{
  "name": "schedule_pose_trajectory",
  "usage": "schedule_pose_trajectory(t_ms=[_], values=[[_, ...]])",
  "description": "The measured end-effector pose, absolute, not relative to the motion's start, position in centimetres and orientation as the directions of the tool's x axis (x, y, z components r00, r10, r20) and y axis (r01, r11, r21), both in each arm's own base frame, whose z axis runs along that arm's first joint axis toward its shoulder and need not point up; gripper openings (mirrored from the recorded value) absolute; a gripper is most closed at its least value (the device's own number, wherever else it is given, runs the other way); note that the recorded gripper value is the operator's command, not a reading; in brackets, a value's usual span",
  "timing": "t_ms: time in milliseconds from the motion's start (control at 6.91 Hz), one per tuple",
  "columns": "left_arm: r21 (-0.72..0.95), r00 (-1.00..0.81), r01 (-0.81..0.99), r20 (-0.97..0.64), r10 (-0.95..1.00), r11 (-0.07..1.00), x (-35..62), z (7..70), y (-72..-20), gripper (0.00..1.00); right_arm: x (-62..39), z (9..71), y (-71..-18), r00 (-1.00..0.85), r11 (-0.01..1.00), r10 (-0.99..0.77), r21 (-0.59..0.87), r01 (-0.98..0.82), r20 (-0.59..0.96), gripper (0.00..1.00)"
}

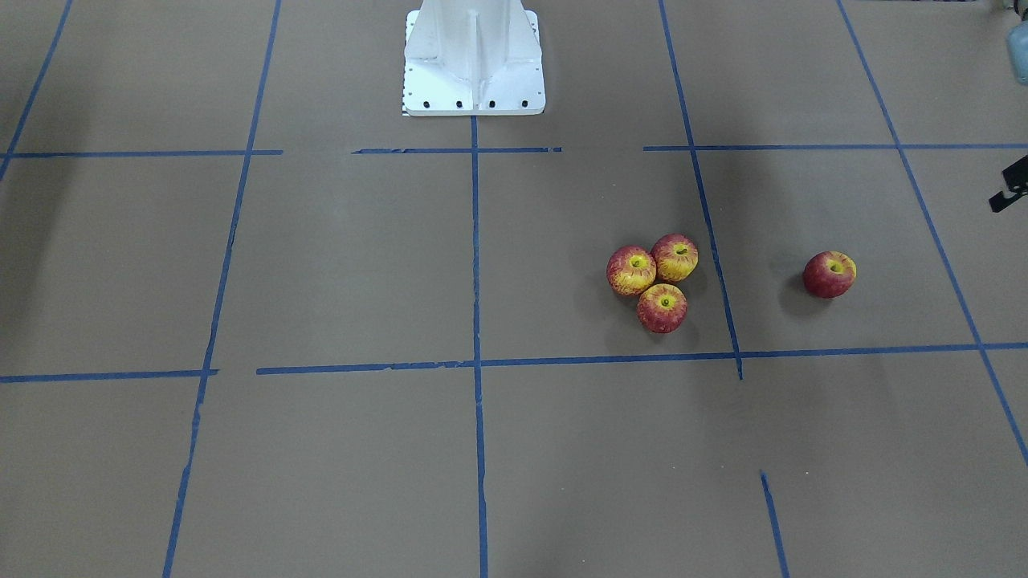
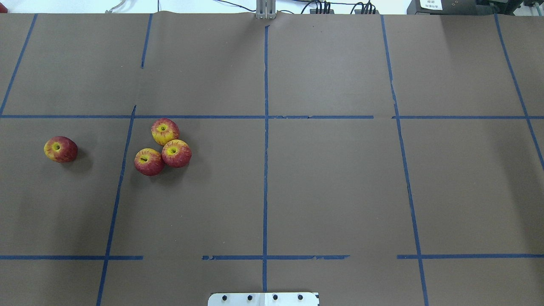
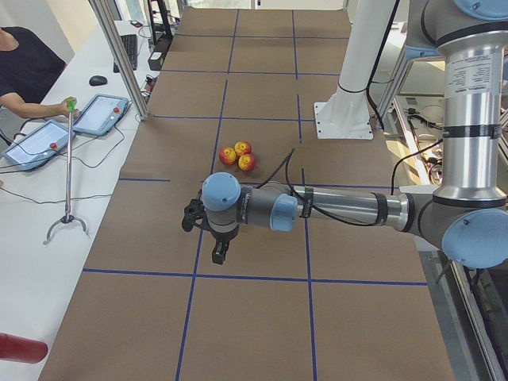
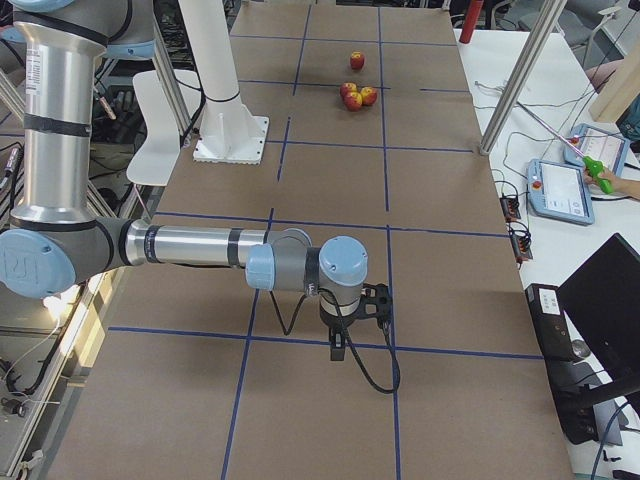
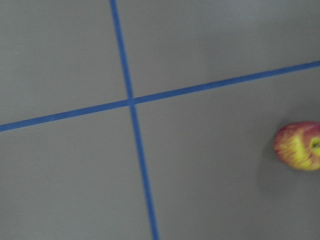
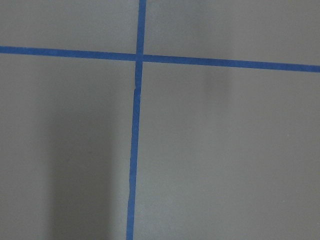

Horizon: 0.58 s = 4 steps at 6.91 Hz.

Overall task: Stack apples
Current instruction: 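Reach the left gripper down to the lone red-yellow apple and grasp it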

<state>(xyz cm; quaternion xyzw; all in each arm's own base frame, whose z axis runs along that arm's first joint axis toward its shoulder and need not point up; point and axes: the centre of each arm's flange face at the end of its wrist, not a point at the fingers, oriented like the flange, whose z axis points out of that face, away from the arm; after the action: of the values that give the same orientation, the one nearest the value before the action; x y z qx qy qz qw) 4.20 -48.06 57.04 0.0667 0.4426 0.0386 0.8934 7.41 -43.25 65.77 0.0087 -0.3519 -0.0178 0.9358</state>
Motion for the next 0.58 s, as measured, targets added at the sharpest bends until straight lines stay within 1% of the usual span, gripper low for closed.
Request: schedule_pose_trajectory(t_ms=[289,579], values=[[0.085,0.634,0.034,-0.772,0.044,0.996,13.0,54.9,-47.9,1.0,7.4,65.8,-43.3,0.752,0.999,-0.04,0.029,0.027,0.658,1.0],[0.045,0.674,0.087,-0.738,-0.025,0.995,17.9,54.2,-48.2,1.0,7.4,65.8,-43.3,0.751,0.999,-0.04,0.029,0.027,0.659,1.0]])
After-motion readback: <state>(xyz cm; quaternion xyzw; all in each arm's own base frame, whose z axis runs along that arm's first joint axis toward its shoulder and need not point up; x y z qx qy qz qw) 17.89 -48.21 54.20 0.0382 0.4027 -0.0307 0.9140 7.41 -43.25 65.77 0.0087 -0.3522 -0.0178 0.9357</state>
